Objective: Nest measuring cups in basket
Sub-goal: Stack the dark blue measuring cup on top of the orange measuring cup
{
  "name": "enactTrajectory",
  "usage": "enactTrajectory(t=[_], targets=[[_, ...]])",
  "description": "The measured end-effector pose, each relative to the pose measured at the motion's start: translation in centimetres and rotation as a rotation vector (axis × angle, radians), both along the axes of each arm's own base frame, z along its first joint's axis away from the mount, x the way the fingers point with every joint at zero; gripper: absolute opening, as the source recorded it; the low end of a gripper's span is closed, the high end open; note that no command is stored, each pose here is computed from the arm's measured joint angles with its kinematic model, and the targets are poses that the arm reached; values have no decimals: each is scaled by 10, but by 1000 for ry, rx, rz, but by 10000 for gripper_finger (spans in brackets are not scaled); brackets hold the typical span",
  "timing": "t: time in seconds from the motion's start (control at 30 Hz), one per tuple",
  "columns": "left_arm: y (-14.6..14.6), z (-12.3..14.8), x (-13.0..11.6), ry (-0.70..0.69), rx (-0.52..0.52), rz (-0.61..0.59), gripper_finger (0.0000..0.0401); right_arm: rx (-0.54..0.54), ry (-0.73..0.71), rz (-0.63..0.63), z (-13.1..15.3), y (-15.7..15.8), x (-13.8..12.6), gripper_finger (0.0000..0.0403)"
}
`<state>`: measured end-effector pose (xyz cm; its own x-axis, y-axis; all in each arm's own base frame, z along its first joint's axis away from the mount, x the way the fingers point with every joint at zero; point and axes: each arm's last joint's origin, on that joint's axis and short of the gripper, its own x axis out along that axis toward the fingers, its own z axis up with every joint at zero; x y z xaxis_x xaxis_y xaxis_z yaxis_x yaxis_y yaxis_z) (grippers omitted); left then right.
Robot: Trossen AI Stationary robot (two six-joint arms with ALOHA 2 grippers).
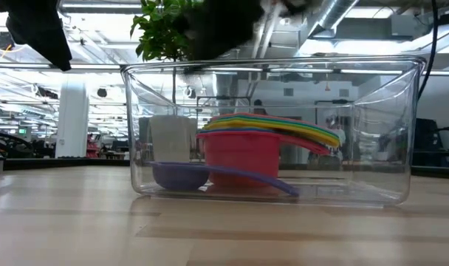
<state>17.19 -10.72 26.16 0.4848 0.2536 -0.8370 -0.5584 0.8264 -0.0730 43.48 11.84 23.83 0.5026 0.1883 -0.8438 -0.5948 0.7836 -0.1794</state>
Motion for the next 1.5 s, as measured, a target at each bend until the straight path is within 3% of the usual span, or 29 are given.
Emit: enactTrajectory(t=[0.23,0.47,0.57,0.9,1.23,1.5], targets=[[0,0,0,-8,6,6,158,-90,-10,204,-5,4,2,18],[0,0,1,-18,7,8,158,-149,-18,313,-29,9,13,15],[0,1,1,-23,4,9,158,-187,32,368,-37,12,8,27],[-1,1,2,-35,-5,10,158,-297,9,561,-55,29,10,68],[-2,2,4,-51,-17,11,158,-297,6,572,-61,38,9,114],[-4,3,6,-79,-37,10,158,-311,27,478,-62,31,11,155]])
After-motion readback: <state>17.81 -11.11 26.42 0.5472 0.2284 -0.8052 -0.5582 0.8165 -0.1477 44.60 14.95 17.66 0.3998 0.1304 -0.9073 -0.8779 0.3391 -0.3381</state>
